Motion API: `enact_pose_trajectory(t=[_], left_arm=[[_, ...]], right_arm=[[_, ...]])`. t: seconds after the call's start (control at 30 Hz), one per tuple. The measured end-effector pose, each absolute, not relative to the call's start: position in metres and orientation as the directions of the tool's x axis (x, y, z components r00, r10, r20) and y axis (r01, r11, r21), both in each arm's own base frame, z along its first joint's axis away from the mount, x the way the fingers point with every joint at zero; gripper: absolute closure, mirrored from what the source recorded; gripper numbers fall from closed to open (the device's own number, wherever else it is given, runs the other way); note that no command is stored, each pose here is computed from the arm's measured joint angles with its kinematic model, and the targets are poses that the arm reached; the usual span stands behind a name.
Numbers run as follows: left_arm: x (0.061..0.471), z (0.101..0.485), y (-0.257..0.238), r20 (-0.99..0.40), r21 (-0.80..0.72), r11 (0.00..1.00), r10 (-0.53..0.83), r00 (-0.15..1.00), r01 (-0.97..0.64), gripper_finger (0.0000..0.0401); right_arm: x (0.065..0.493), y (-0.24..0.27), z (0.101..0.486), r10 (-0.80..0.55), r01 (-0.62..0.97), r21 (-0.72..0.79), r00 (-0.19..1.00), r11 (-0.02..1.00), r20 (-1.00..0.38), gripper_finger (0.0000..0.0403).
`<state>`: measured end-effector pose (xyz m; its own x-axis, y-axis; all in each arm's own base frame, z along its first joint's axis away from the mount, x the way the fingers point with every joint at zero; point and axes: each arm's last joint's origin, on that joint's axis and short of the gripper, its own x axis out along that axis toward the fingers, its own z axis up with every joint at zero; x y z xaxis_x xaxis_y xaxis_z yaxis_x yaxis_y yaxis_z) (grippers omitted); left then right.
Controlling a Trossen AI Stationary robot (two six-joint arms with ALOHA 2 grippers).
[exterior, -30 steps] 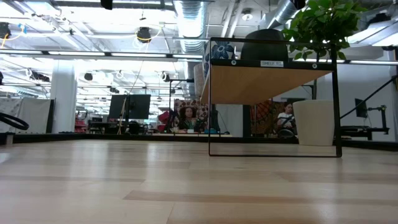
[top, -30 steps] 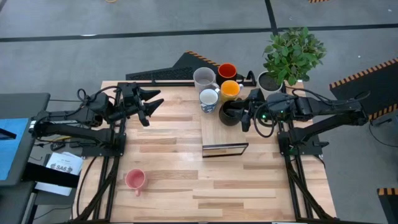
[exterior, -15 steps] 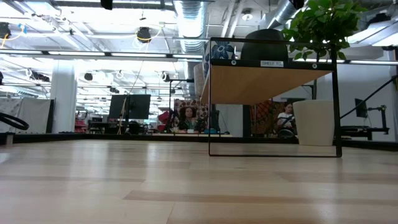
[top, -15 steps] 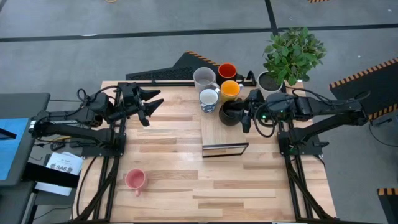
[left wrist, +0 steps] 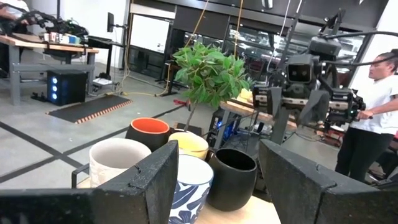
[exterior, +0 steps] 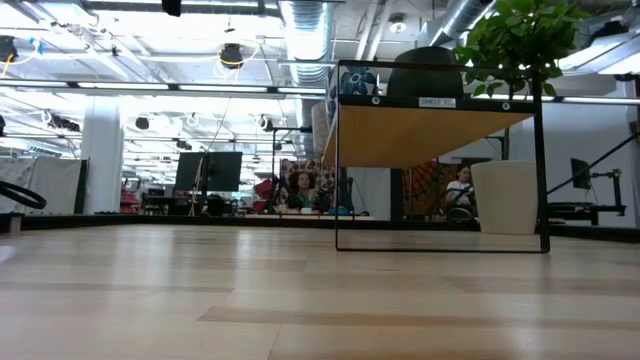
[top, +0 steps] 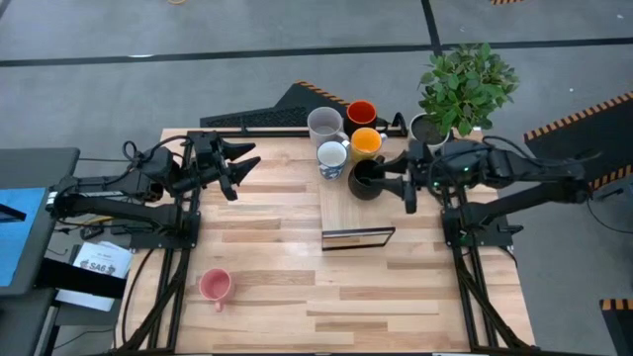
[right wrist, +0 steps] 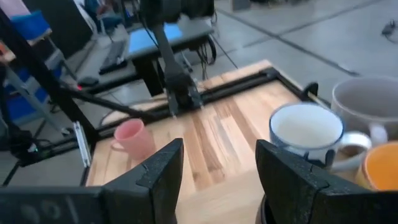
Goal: Place coffee mugs
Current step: Put the pink mug on the shelf
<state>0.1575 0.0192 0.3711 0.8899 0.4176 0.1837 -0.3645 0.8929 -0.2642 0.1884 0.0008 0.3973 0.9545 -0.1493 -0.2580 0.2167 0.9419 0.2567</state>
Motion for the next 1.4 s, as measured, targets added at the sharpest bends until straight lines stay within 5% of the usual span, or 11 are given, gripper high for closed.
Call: enact_pose_trajectory(t=[0.53,0.83,0.97,1.07,1.17,1.4], left_arm=[[0.157,0.371,0.019,0.183,-0.258,0.894,0.417,0.89,-0.366,0.0195],[0.157,0.371,0.019,0.187,-0.29,0.892,0.409,0.893,-0.348,0.0195],[0.161,0.381,0.014,0.197,-0.297,0.929,0.284,0.938,-0.219,0.0195],[0.165,0.389,0.005,0.061,-0.268,0.952,0.168,0.984,-0.146,0.0195],[0.167,0.389,-0.005,-0.238,-0.281,0.948,0.08,0.968,-0.147,0.0195],[0.167,0.367,-0.036,-0.735,-0.39,0.884,-0.13,0.666,-0.259,0.0195]], right_arm=[[0.174,-0.015,0.386,-0.131,0.125,0.308,0.991,0.943,-0.001,0.0177],[0.174,-0.017,0.386,-0.138,0.131,0.308,0.99,0.942,0.001,0.0177],[0.174,-0.017,0.386,-0.138,0.131,0.308,0.99,0.942,-0.001,0.0177],[0.174,-0.017,0.385,-0.138,0.134,0.308,0.99,0.942,-0.01,0.0177],[0.174,-0.017,0.382,-0.138,0.142,0.327,0.99,0.934,-0.038,0.0177],[0.174,-0.017,0.376,-0.137,0.163,0.33,0.986,0.93,-0.099,0.0177]])
